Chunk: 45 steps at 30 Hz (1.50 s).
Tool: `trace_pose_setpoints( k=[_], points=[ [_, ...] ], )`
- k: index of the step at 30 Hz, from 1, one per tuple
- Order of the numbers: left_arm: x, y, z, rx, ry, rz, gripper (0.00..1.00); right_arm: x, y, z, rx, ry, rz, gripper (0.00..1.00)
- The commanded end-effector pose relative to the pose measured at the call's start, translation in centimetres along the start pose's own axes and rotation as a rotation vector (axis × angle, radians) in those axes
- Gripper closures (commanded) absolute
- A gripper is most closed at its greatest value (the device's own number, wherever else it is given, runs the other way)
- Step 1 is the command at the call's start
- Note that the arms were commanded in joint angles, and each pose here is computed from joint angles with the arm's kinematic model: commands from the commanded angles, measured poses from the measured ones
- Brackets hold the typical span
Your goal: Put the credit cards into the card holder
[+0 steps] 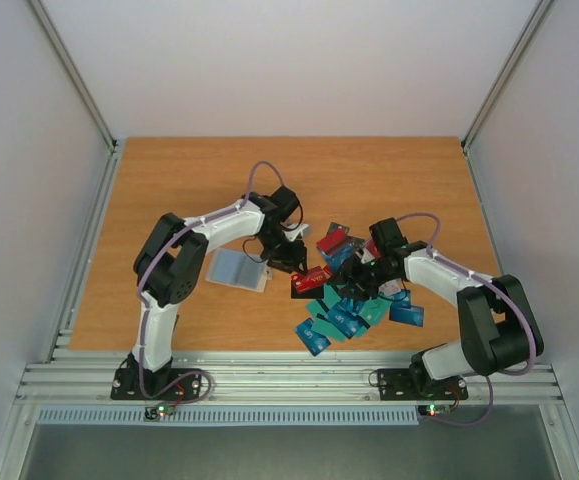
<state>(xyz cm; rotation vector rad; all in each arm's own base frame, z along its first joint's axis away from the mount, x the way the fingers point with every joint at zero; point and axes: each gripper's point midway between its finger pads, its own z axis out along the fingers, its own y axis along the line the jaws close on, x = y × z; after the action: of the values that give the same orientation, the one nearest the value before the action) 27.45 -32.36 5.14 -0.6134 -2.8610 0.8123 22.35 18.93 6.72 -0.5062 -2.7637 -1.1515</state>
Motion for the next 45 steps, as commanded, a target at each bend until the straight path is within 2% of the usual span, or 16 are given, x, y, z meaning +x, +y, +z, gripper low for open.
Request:
trace_pose_setpoints(
  k=[1, 7, 16, 28, 40, 45],
  points=[
    [-1.4, -0.9, 0.7, 0.053, 0.005, 0.038, 0.51, -1.4, 0.6, 1.0, -0.059, -0.022, 0.033, 0.55],
    [-1.3, -0.6, 2.1, 0.074, 0.052, 0.033, 0.47, -2.0, -0.2, 2.6, -0.048, -0.008, 0.068, 0.55],
    [0.4, -0.5, 3.4, 0.132, 0.122, 0.014, 0.48, -3.2, -1.0, 4.4, -0.031, -0.003, 0.097, 0.56],
    [1.6, -1.9, 3.8, 0.259, 0.15, -0.011, 0.49, -4.0, -1.5, 5.7, -0.05, 0.003, 0.089, 0.56],
    [2.2, -2.9, 4.0, 0.355, 0.163, -0.032, 0.52, -4.7, 0.9, 5.5, -0.176, -0.023, 0.02, 0.56],
    [1.6, -3.0, 3.9, 0.356, 0.134, -0.03, 0.53, -4.4, 1.8, 5.3, -0.233, -0.014, -0.004, 0.56]
  ],
)
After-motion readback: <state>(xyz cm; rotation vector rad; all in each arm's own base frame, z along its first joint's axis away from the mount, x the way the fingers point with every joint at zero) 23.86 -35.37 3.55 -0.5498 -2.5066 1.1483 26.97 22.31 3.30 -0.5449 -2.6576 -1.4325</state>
